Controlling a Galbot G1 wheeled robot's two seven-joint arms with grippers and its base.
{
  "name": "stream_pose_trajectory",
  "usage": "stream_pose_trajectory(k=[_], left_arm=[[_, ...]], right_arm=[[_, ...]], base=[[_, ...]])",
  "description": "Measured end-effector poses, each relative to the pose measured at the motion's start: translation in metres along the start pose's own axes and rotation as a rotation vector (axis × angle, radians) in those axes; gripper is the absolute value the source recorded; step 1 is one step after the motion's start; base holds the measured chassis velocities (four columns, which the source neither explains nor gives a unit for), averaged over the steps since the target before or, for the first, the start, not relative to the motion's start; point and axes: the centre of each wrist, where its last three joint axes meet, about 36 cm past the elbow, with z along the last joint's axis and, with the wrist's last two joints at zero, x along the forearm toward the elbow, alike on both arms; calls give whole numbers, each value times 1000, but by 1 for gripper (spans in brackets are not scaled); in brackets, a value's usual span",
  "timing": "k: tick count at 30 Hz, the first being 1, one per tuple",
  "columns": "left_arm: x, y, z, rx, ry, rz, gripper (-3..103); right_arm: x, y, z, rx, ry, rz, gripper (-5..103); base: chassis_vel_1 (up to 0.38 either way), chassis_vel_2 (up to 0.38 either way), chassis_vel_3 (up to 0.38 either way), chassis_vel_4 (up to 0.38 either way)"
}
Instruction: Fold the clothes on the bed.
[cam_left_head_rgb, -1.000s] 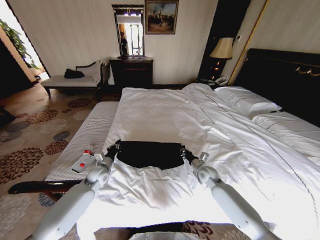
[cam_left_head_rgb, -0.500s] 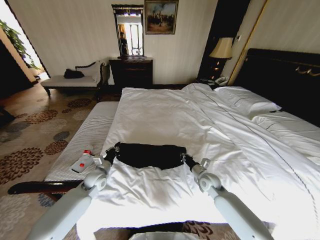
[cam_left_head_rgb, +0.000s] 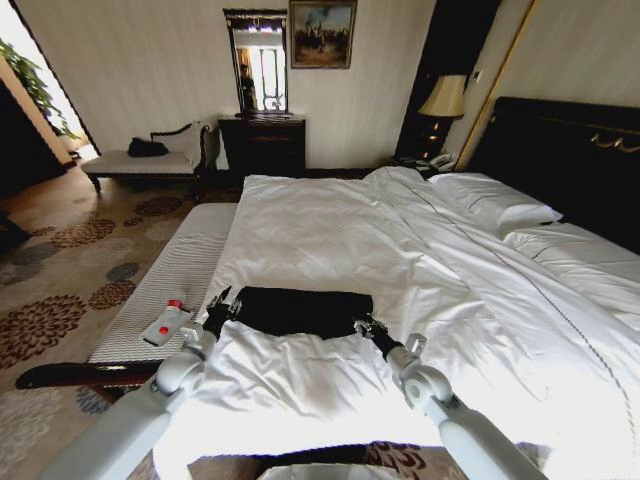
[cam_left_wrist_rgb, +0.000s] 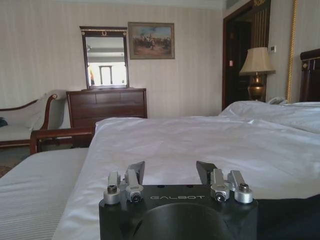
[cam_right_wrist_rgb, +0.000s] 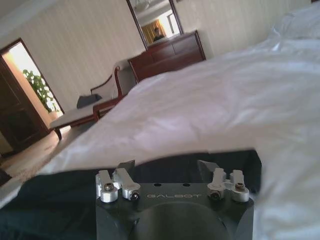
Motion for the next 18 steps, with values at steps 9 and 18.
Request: stream_pose_trajectory(k=[9,18], left_arm=[[-6,4,-7,-23,-13,-43,92],[2,9,-17,-70,-11,-56,100]], right_arm=[[-23,-8,-27,61,-25,6,100],[-68,-1,-20,176,-26,-26,100]], base=[[0,0,0,0],[0,0,0,0]])
